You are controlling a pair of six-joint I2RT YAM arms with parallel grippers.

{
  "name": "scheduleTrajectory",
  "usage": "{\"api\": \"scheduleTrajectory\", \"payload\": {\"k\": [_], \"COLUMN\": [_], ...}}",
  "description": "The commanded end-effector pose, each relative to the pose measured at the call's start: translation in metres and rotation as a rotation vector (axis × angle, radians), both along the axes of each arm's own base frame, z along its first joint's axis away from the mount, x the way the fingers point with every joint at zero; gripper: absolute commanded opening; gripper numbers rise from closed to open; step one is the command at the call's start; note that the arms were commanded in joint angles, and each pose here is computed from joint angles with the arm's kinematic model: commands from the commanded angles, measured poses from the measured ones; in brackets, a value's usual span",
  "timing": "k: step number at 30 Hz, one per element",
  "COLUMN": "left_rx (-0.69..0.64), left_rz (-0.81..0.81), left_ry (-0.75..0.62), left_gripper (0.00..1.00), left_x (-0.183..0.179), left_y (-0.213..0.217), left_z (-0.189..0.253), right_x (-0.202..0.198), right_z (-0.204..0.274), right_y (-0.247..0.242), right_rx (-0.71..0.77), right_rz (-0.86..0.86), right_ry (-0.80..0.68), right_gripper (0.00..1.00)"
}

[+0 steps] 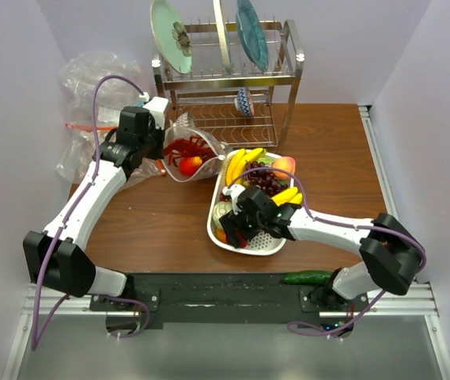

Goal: Place the food in the zip-top bag and seal the zipper
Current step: Adjust the fake fruit in the bin.

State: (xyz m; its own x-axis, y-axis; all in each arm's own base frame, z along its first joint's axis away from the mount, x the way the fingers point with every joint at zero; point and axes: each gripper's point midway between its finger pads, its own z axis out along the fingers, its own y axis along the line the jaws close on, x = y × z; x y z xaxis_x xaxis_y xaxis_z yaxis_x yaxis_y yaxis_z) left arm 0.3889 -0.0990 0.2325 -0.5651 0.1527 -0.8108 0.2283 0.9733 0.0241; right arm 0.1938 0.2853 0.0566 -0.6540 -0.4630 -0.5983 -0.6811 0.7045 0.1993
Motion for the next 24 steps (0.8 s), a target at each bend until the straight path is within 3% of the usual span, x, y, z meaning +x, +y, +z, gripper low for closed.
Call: {"api": "scheduleTrajectory", "payload": {"k": [1, 7, 10, 11, 15, 24], "left_rx": [-0.012, -0.012, -0.011, -0.012, -0.011, -0.013], "left_rz": [-0.004, -0.002, -0.001, -0.002, -0.001, -0.004], "left_ry": [-0.083, -0.085, -0.086, -0.086, -0.085, -0.086], "left_gripper": [0.00, 0.00, 0.00, 0.00, 0.00, 0.00], "left_x": [0.007, 0.007, 0.007, 0.007, 0.007, 0.007], "left_y": [0.002, 0.002, 0.002, 0.002, 0.002, 0.002], "left_z": [0.024, 0.025, 0.025, 0.025, 0.025, 0.026], "right_x": [-0.011, -0.012, -0.012, -0.012, -0.011, -0.013], "right_z": [-0.032, -0.045, -0.044, -0.043, -0.026, 0.039], "right_y": [-0.003, -0.004, -0.002, -0.003, -0.004, -0.020], "right_rx": [-0.052, -0.094, -0.092, -0.091, -0.069, -0.065], "right_rz": [0.023, 0.012, 0.013, 0.014, 0.008, -0.018], "right_ry": [0.037, 0.047, 0.043, 0.041, 0.010, -0.036], "right_gripper": [0.81, 0.84, 0.70, 0.58, 0.49, 0.52]}}
